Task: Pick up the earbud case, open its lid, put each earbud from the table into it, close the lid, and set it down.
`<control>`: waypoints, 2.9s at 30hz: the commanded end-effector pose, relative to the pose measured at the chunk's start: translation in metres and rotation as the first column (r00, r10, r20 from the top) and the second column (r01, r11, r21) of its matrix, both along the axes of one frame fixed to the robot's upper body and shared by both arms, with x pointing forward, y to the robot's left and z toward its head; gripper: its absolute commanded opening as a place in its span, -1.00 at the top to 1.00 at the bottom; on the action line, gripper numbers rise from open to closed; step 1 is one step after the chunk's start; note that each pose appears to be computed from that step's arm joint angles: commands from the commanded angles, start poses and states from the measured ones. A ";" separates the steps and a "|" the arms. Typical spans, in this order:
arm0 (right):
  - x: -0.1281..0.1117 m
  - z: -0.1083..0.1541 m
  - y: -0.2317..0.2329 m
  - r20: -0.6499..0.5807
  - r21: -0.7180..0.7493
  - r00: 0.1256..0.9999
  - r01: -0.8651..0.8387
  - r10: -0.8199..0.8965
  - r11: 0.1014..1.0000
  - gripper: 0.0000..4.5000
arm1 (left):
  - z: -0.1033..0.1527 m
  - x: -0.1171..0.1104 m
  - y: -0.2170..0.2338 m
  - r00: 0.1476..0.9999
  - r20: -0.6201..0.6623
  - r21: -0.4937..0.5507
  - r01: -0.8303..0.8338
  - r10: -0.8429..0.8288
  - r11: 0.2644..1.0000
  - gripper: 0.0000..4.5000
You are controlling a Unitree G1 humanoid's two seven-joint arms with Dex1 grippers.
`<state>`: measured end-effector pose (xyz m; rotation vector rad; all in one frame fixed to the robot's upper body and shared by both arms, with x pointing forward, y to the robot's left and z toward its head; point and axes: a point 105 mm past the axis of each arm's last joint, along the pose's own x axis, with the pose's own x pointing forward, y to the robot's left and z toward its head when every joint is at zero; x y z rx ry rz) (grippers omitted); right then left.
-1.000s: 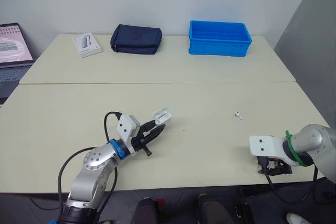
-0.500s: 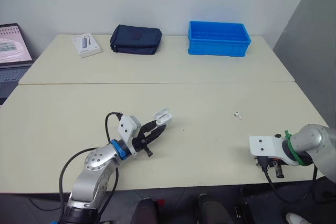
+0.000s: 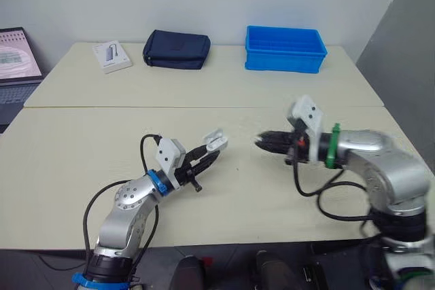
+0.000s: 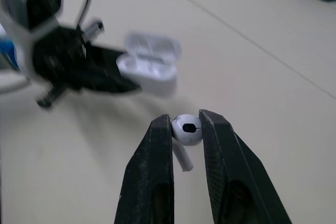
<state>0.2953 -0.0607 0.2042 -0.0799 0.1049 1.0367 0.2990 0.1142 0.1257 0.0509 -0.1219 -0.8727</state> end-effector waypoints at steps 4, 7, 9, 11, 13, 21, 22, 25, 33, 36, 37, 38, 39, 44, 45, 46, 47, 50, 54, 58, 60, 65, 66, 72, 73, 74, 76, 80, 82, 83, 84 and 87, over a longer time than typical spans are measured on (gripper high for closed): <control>-0.007 0.012 0.023 0.067 0.172 0.997 0.037 -0.049 0.984 0.83 | 0.014 0.003 -0.008 0.997 0.071 -0.010 0.031 -0.030 0.999 0.64; -0.007 0.011 0.034 0.088 0.222 0.994 0.037 -0.058 0.974 0.83 | 0.017 0.005 -0.010 0.996 0.077 -0.008 0.036 -0.035 0.999 0.64; -0.004 0.010 0.040 0.101 0.266 0.992 0.047 -0.076 0.963 0.83 | 0.018 0.006 -0.011 0.996 0.082 -0.008 0.039 -0.038 0.999 0.64; -0.004 0.009 0.047 0.111 0.305 0.990 0.051 -0.089 0.951 0.83 | 0.021 0.007 -0.012 0.995 0.087 -0.009 0.045 -0.044 0.999 0.64; -0.003 0.007 0.051 0.122 0.323 0.988 0.052 -0.096 0.945 0.83 | 0.022 0.008 -0.013 0.995 0.089 -0.011 0.048 -0.047 0.999 0.64; 0.004 -0.009 0.061 0.134 0.355 0.981 0.084 -0.139 0.931 0.83 | 0.028 0.010 -0.015 0.994 0.097 -0.019 0.055 -0.053 0.998 0.64; 0.004 -0.011 0.061 0.131 0.353 0.981 0.087 -0.141 0.931 0.83 | 0.029 0.010 -0.015 0.994 0.097 -0.020 0.055 -0.053 0.998 0.64; 0.007 -0.019 0.060 0.123 0.346 0.980 0.107 -0.158 0.932 0.83 | 0.030 0.009 -0.016 0.994 0.097 -0.022 0.056 -0.053 0.998 0.64; 0.008 -0.030 0.066 0.112 0.339 0.980 0.117 -0.163 0.933 0.83 | 0.031 0.009 -0.017 0.994 0.095 -0.029 0.053 -0.050 0.998 0.64; 0.006 -0.036 0.068 0.099 0.330 0.983 0.113 -0.153 0.937 0.83 | 0.033 0.010 -0.017 0.995 0.095 -0.036 0.047 -0.044 0.998 0.64; 0.004 -0.038 0.069 0.095 0.324 0.984 0.110 -0.148 0.939 0.83 | 0.033 0.010 -0.017 0.994 0.095 -0.036 0.048 -0.044 0.998 0.64; 0.004 -0.039 0.069 0.093 0.321 0.985 0.109 -0.145 0.941 0.83 | 0.033 0.010 -0.017 0.994 0.095 -0.036 0.048 -0.045 0.998 0.64; 0.003 -0.041 0.068 0.095 0.314 0.984 0.114 -0.151 0.942 0.83 | 0.034 0.009 -0.017 0.994 0.095 -0.036 0.049 -0.045 0.998 0.64; 0.003 -0.041 0.064 0.111 0.317 0.977 0.138 -0.181 0.938 0.23 | 0.034 0.009 -0.018 0.994 0.095 -0.035 0.052 -0.048 0.998 0.64; 0.003 -0.040 0.063 0.119 0.317 0.975 0.141 -0.187 0.938 0.07 | 0.033 0.009 -0.019 0.994 0.094 -0.034 0.052 -0.049 0.998 0.64; 0.003 -0.038 0.062 0.128 0.317 0.973 0.141 -0.190 0.938 -0.08 | 0.033 0.009 -0.019 0.994 0.093 -0.034 0.053 -0.050 0.998 0.64; 0.002 -0.035 0.061 0.139 0.320 0.971 0.140 -0.193 0.937 -0.22 | 0.033 0.009 -0.019 0.995 0.092 -0.033 0.054 -0.051 0.998 0.64; -0.005 -0.018 0.045 0.174 0.336 0.964 0.133 -0.200 0.932 -0.41 | 0.031 0.009 -0.019 0.995 0.085 -0.030 0.051 -0.049 0.998 0.64; -0.022 -0.010 0.016 0.202 0.271 0.964 0.115 -0.174 0.956 -0.41 | 0.028 0.010 -0.017 0.996 0.079 -0.026 0.043 -0.041 0.999 0.64; -0.039 -0.012 -0.040 0.215 0.073 0.963 0.147 -0.160 0.986 -0.41 | 0.025 0.012 -0.014 0.996 0.082 -0.012 0.028 -0.027 1.000 0.64; -0.045 -0.018 -0.072 0.198 -0.058 0.966 0.182 -0.167 0.982 -0.41 | 0.023 0.013 -0.013 0.996 0.087 -0.007 0.019 -0.018 1.000 0.64; -0.058 -0.030 -0.149 0.178 -0.297 0.944 0.321 -0.279 0.899 -0.41 | 0.018 0.015 -0.009 0.996 0.087 -0.007 -0.007 0.008 1.000 0.64; -0.063 -0.034 -0.161 0.163 -0.332 0.941 0.337 -0.298 0.881 -0.41 | 0.017 0.015 -0.008 0.996 0.087 -0.007 -0.008 0.009 1.000 0.64; -0.081 -0.047 -0.217 0.127 -0.410 0.893 0.443 -0.431 0.797 -0.58 | 0.014 0.018 -0.004 0.996 0.087 0.002 -0.021 0.021 1.000 0.64; -0.084 -0.049 -0.222 0.119 -0.422 0.892 0.443 -0.436 0.791 -0.67 | 0.013 0.018 -0.003 0.996 0.088 0.003 -0.023 0.023 1.000 0.64; -0.087 -0.050 -0.225 0.112 -0.432 0.891 0.443 -0.440 0.786 -0.82 | 0.013 0.018 -0.002 0.996 0.088 0.005 -0.024 0.024 1.000 0.64; -0.090 -0.052 -0.232 0.104 -0.451 0.887 0.446 -0.451 0.773 -1.00 | 0.011 0.018 -0.001 0.996 0.086 0.008 -0.028 0.028 1.000 0.64; -0.080 -0.051 -0.225 0.112 -0.432 0.888 0.448 -0.446 0.783 -1.00 | 0.008 0.016 0.000 0.996 0.081 0.012 -0.030 0.029 0.999 0.64; -0.069 -0.051 -0.216 0.114 -0.397 0.888 0.453 -0.446 0.798 -1.00 | 0.008 0.016 0.000 0.996 0.081 0.013 -0.029 0.028 0.999 0.64; -0.062 -0.052 -0.211 0.114 -0.382 0.886 0.456 -0.449 0.804 -1.00 | 0.008 0.016 -0.001 0.996 0.081 0.013 -0.029 0.028 0.999 0.64; -0.058 -0.053 -0.208 0.116 -0.375 0.885 0.459 -0.451 0.805 -1.00 | 0.008 0.016 -0.001 0.996 0.081 0.013 -0.029 0.028 0.999 0.64; -0.032 -0.060 -0.193 0.121 -0.326 0.876 0.479 -0.467 0.815 -1.00 | 0.007 0.016 -0.002 0.996 0.080 0.012 -0.027 0.026 1.000 0.64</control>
